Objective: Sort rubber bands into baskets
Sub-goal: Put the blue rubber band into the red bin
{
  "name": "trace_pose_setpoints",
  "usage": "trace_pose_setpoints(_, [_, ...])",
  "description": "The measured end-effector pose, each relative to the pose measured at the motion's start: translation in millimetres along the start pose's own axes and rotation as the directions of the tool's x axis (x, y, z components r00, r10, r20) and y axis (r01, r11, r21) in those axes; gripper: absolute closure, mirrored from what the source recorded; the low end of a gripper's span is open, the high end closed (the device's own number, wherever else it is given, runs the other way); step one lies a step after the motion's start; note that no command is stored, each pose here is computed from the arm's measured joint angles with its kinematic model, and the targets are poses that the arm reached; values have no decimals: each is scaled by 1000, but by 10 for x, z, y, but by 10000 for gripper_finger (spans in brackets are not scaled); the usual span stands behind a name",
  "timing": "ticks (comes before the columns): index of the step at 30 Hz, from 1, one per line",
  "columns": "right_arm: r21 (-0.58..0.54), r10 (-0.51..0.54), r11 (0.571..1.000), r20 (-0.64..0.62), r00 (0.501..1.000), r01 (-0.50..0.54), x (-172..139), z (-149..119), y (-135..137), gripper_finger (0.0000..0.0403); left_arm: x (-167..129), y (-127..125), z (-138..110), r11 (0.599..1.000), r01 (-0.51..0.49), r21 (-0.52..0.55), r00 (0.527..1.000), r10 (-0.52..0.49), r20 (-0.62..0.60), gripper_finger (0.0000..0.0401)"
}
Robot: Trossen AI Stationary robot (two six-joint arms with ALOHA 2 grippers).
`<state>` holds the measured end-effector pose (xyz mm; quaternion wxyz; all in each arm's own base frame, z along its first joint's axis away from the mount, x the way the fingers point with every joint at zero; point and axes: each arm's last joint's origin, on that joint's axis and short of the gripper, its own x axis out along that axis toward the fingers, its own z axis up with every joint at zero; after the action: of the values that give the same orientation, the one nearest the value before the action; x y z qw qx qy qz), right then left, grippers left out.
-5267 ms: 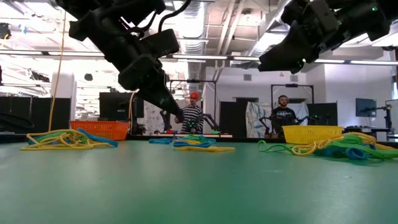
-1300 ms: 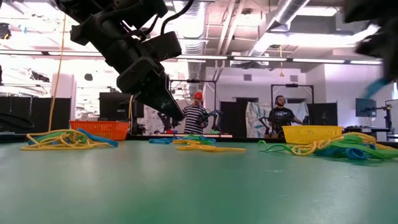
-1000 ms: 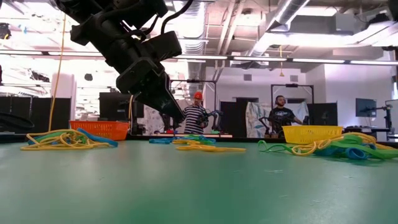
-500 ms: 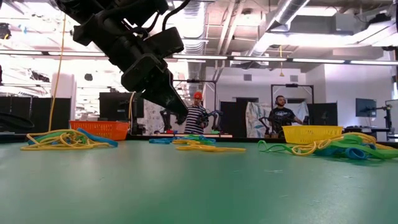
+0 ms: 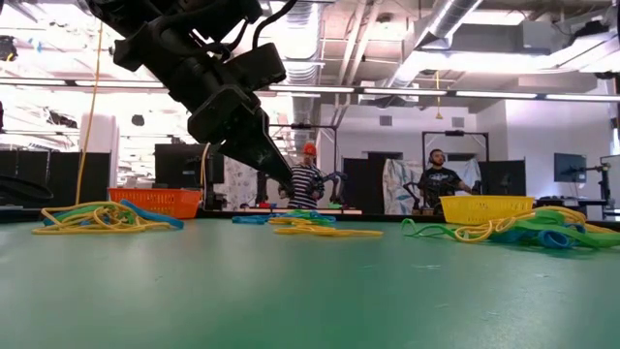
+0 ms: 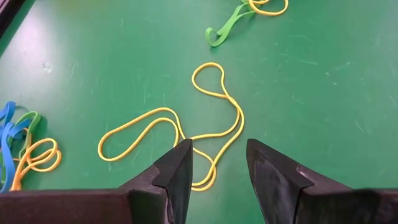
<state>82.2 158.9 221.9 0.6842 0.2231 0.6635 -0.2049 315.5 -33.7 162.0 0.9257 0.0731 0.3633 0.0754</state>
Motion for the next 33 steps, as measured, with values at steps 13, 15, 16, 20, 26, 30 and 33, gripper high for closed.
trace_pose_setpoints(13, [14, 8, 1000, 32, 999, -9, -8, 10, -5, 211, -1, 1, -43, 1000, 1, 17, 999, 0, -43, 260])
trace_pose_setpoints(15, [4, 16, 1000, 51, 999, -17, -20, 18, -14, 195, -1, 2, -57, 1000, -2, 24, 998, 4, -57, 260])
trace_pose_setpoints(16, [-6, 23, 1000, 70, 997, -22, -26, 28, -17, 188, -2, 3, -63, 1000, -6, 27, 998, 7, -62, 260])
trace_pose_setpoints(20, [-50, 33, 998, 165, 986, -25, -31, 98, -12, 172, -7, 19, -81, 998, -54, 38, 995, 57, -80, 260])
trace_pose_setpoints(26, [-103, 23, 995, 331, 943, 11, -40, 281, -4, 171, -121, 85, -85, 986, -161, 40, 980, 164, -112, 260])
trace_pose_setpoints(30, [-121, 14, 991, 487, 873, 52, -58, 437, 8, 171, -232, 160, -110, 983, -182, 1, 969, 180, -167, 260])
trace_pose_setpoints(33, [-144, 21, 986, 597, 802, 81, -76, 567, 48, 171, -301, 213, -176, 982, -188, -25, 953, 176, -247, 260])
